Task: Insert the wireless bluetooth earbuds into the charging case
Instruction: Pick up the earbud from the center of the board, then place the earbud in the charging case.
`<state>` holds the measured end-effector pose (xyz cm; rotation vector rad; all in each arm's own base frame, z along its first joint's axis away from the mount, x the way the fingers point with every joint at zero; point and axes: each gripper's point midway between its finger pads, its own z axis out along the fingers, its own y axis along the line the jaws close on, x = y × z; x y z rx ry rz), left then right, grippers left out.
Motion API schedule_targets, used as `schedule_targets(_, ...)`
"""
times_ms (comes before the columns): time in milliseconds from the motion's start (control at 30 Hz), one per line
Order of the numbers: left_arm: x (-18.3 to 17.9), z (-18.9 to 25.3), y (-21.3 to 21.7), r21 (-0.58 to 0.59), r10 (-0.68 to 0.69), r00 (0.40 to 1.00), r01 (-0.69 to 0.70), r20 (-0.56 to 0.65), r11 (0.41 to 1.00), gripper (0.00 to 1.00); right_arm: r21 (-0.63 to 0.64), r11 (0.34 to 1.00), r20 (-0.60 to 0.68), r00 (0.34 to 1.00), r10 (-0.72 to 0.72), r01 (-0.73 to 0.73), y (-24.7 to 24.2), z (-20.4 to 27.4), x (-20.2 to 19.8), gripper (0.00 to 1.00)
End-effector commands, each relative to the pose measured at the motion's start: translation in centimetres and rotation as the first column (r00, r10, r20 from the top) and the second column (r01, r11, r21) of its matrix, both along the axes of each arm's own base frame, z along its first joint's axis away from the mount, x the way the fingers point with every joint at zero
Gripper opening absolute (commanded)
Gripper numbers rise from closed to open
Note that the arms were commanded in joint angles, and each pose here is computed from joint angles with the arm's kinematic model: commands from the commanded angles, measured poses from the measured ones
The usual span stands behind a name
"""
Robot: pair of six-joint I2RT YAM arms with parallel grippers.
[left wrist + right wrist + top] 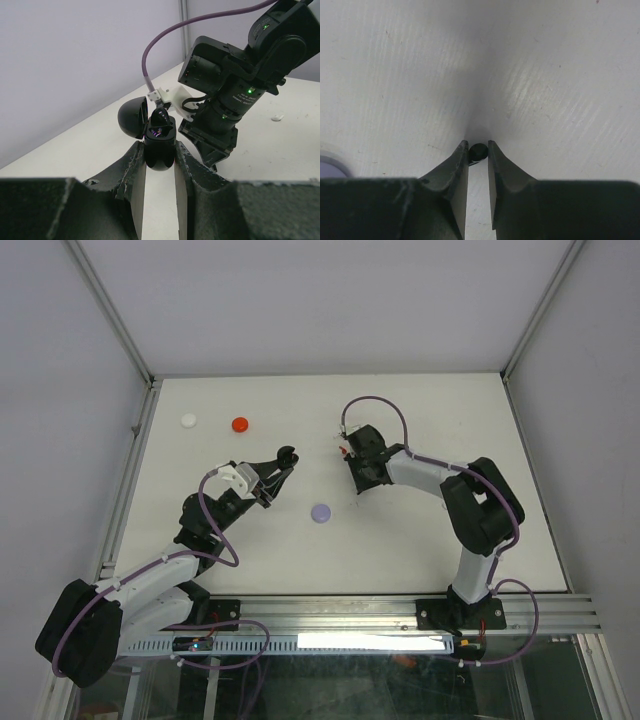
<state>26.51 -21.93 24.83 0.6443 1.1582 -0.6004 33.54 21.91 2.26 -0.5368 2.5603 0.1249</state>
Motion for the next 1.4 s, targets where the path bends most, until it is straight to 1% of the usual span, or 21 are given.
schedule_targets(0,-0.3,2.8,-0.3,-0.04,-0.027,0.997,0.03,0.073,0.999,0.0,0.025,1.0,0.032,0.999,-0.015,0.015,0.4,1.5,1.0,0.17)
schedule_targets(100,-0.4,2.7,-0.4,-0.039,-0.033,0.997,0.036,0.07,0.999,0.0,0.029,1.0,0.08,0.997,-0.007,0.005,0.5,3.3,1.0,0.15)
schedule_targets(367,-0.4,2.5,-0.7,-0.038,-0.05,0.997,0.052,0.055,0.998,0.0,0.071,0.996,0.267,0.963,0.03,-0.051,1.4,10.7,0.9,0.13)
schedule_targets(500,-0.4,2.4,-0.9,-0.038,-0.06,0.997,0.062,0.048,0.997,0.0,0.098,0.99,0.382,0.923,0.054,-0.099,2.3,15.2,0.4,0.13)
schedule_targets(633,-0.6,2.3,-1.1,-0.039,-0.076,0.996,0.078,0.042,0.996,0.0,0.125,0.981,0.502,0.863,0.065,-0.146,2.8,20.0,-0.3,0.13)
schedule_targets(833,-0.6,2.2,-1.3,-0.038,-0.088,0.996,0.089,0.031,0.995,0.0,0.14,0.956,0.672,0.734,0.099,-0.256,4.8,26.8,-2.7,0.13)
schedule_targets(1033,-0.7,2.1,-1.5,-0.041,-0.105,0.994,0.106,0.02,0.994,0.0,0.104,0.909,0.808,0.568,0.159,-0.403,7.5,31.9,-5.9,0.13)
schedule_targets(1267,-1.0,2.2,-1.7,-0.037,-0.123,0.992,0.124,0.025,0.992,0.0,-0.005,0.837,0.892,0.376,0.251,-0.546,11.1,33.9,-9.2,0.13)
schedule_targets(1367,-1.2,2.3,-1.8,-0.037,-0.132,0.991,0.133,0.029,0.99,0.0,-0.046,0.823,0.905,0.325,0.274,-0.567,12.3,33.8,-9.7,0.13)
